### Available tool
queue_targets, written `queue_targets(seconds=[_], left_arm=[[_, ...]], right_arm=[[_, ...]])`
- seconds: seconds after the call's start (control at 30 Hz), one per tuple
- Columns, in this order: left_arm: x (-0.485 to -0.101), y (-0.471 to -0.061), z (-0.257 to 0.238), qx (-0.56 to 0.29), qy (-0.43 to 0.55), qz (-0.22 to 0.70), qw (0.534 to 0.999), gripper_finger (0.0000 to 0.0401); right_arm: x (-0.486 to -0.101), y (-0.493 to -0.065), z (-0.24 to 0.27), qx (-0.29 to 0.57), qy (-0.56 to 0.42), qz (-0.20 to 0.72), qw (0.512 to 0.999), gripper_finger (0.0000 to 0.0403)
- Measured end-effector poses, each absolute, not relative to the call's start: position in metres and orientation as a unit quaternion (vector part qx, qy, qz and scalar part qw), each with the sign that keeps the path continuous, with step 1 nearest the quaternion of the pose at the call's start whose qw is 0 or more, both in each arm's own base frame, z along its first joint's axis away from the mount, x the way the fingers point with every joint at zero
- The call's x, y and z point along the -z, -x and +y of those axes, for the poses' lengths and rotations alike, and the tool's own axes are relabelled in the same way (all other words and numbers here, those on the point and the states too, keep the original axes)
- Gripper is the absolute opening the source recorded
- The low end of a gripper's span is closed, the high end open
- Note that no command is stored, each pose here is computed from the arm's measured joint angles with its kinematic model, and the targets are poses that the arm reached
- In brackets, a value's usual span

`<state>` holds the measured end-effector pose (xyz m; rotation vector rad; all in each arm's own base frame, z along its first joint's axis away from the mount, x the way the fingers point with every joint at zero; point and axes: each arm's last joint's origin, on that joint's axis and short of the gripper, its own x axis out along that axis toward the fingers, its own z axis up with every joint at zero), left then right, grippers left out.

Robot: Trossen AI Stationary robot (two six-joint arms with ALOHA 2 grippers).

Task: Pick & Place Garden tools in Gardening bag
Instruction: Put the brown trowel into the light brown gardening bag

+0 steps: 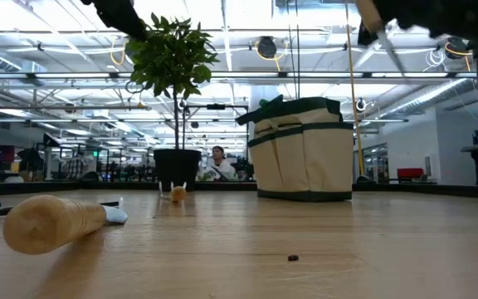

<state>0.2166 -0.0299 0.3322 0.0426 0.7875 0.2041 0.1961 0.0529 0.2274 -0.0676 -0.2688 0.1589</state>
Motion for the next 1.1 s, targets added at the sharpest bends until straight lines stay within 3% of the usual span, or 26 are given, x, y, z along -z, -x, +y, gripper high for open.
queue_targets(seconds=[0.23,0.53,0.73,1.1], left_arm=[[-0.337,-0.221,-0.031,-0.083,-0.049,0.356,0.93,0.0196],[-0.339,-0.223,-0.031,-0.075,-0.066,0.342,0.934,0.0196],[-0.339,-0.223,-0.031,-0.075,-0.066,0.342,0.934,0.0196],[-0.339,-0.223,-0.031,-0.074,-0.066,0.343,0.934,0.0196]], right_arm=[[-0.247,-0.201,0.012,0.004,0.138,-0.192,0.972,0.006],[-0.255,-0.231,-0.05,-0.045,0.187,-0.142,0.971,0.006],[-0.241,-0.243,-0.082,-0.115,0.2,-0.106,0.967,0.006],[-0.208,-0.247,-0.112,-0.146,0.211,-0.058,0.965,0.006]])
